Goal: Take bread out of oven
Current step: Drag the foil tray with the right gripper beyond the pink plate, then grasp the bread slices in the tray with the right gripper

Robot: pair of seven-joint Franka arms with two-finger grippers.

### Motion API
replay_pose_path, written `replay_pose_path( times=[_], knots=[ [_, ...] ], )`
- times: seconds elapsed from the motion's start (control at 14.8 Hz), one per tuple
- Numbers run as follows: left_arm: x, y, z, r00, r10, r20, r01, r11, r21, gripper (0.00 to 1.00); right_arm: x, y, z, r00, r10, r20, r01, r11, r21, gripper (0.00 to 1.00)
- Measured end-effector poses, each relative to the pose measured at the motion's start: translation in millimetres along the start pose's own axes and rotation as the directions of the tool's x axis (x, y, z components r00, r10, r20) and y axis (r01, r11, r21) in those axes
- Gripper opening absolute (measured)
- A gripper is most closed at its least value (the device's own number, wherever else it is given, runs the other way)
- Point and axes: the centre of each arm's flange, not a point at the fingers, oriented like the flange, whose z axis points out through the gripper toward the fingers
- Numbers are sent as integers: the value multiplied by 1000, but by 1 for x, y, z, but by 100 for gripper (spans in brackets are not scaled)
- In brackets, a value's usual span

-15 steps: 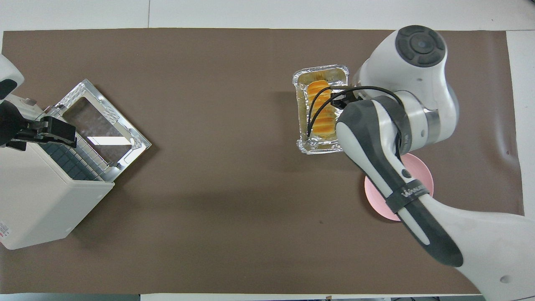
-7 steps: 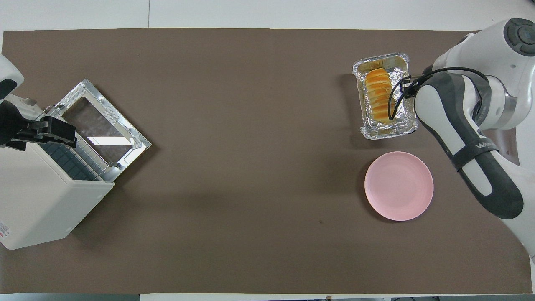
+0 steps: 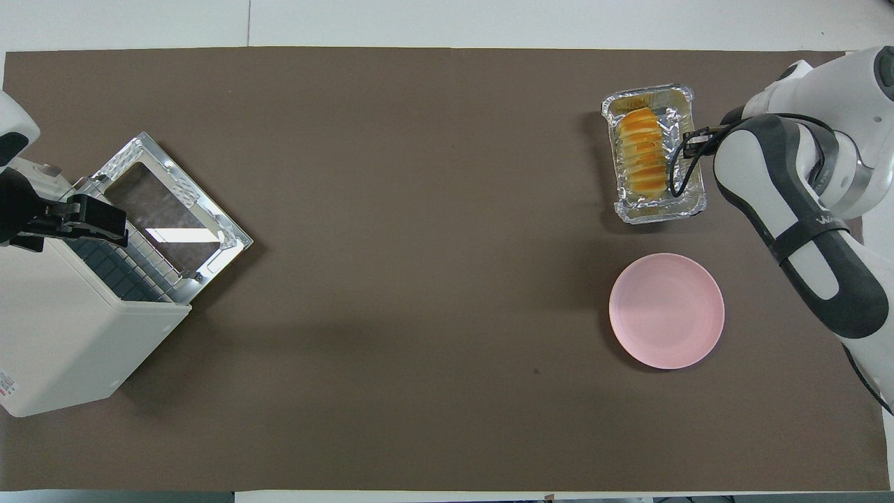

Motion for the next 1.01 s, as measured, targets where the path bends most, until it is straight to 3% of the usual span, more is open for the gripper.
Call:
replay_pose_path(
  times=[0.34,0.41,0.74,1.01],
  knots=[
    [0,0,0,1000,0,0,0,1000,0,100,0,-1,6,999,-31,-17,31,999,26,2],
    [0,0,0,1000,0,0,0,1000,0,100,-1,-1,9,999,-30,-24,30,999,23,7],
    [0,0,0,1000,0,0,0,1000,0,100,-4,0,16,999,-31,-24,31,999,20,59],
    [0,0,0,1000,0,0,0,1000,0,100,-1,-9,-8,993,-95,65,96,995,-10,99]
  ],
)
